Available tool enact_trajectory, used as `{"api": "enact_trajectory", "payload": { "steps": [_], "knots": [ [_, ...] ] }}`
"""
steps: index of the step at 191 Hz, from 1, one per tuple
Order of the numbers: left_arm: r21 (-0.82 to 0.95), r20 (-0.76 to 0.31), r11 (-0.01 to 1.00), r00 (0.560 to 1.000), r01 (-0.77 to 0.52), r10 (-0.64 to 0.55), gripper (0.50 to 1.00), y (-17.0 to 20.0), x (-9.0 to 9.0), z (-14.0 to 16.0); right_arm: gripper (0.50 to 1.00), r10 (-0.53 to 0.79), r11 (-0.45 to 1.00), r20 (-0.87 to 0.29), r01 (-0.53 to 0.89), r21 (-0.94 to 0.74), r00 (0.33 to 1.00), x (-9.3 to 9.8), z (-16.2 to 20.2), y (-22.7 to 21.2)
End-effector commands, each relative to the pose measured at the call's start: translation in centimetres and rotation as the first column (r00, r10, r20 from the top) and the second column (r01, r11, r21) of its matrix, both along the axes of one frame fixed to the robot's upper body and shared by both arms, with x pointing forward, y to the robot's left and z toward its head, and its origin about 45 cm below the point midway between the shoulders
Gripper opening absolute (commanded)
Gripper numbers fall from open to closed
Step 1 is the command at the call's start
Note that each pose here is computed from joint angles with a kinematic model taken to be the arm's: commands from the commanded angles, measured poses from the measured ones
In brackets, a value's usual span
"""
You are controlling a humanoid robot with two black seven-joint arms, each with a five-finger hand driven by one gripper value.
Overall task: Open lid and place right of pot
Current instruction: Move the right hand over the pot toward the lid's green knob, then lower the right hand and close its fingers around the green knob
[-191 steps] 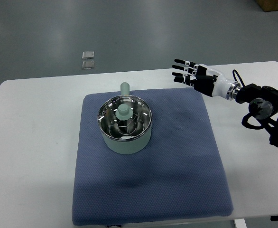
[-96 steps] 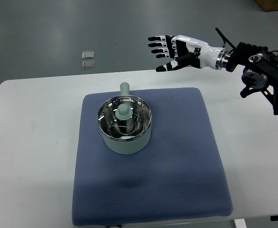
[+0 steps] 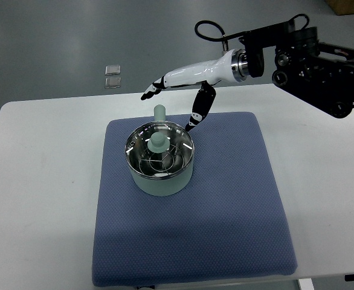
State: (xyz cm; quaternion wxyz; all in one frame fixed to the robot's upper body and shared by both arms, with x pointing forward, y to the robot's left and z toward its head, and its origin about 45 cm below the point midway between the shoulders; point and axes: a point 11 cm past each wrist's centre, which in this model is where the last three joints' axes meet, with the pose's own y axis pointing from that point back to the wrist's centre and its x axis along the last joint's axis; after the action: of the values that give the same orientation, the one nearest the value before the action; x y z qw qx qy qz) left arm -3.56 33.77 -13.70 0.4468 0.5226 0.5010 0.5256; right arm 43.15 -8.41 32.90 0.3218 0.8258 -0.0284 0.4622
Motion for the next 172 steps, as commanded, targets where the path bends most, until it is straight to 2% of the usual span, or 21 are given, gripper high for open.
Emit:
{"api": "enact_trajectory", "payload": {
  "steps": [1, 26, 68, 94, 156, 163, 172],
  "knots": [
    [0.0, 0.0, 1.0, 1.0, -0.001, 0.001, 1.0, 0.0, 0.0, 0.0, 0.936, 0.056, 0.996, 0.048, -0.053, -0.069, 0.997, -0.6, -0.9, 1.8],
    [0.0, 0.0, 1.0, 1.0, -0.001, 0.001, 1.0, 0.0, 0.0, 0.0, 0.934, 0.081, 0.991, 0.077, -0.072, -0.116, 0.994, -0.8, -2.0, 2.6],
    [0.0, 0.0, 1.0, 1.0, 0.001, -0.001, 1.0, 0.0, 0.0, 0.0, 0.93, 0.074, 0.986, 0.105, -0.057, -0.158, 0.992, -0.3, -1.7, 2.9],
    [0.0, 0.0, 1.0, 1.0, 0.001, -0.001, 1.0, 0.0, 0.0, 0.0, 0.913, 0.091, 0.979, 0.106, -0.07, -0.19, 0.99, -0.4, -2.4, 4.3],
    [0.0, 0.0, 1.0, 1.0, -0.001, 0.001, 1.0, 0.0, 0.0, 0.0, 0.862, 0.092, 0.979, 0.091, -0.073, -0.188, 0.992, -0.6, -3.1, 4.4],
    [0.0, 0.0, 1.0, 1.0, 0.001, -0.001, 1.0, 0.0, 0.0, 0.0, 0.832, 0.091, 0.979, 0.086, -0.073, -0.189, 0.992, -0.7, -3.4, 4.3],
    [0.0, 0.0, 1.0, 1.0, 0.001, -0.001, 1.0, 0.0, 0.0, 0.0, 0.819, 0.089, 0.979, 0.082, -0.072, -0.192, 0.993, -0.7, -3.6, 4.2]
  ]
}}
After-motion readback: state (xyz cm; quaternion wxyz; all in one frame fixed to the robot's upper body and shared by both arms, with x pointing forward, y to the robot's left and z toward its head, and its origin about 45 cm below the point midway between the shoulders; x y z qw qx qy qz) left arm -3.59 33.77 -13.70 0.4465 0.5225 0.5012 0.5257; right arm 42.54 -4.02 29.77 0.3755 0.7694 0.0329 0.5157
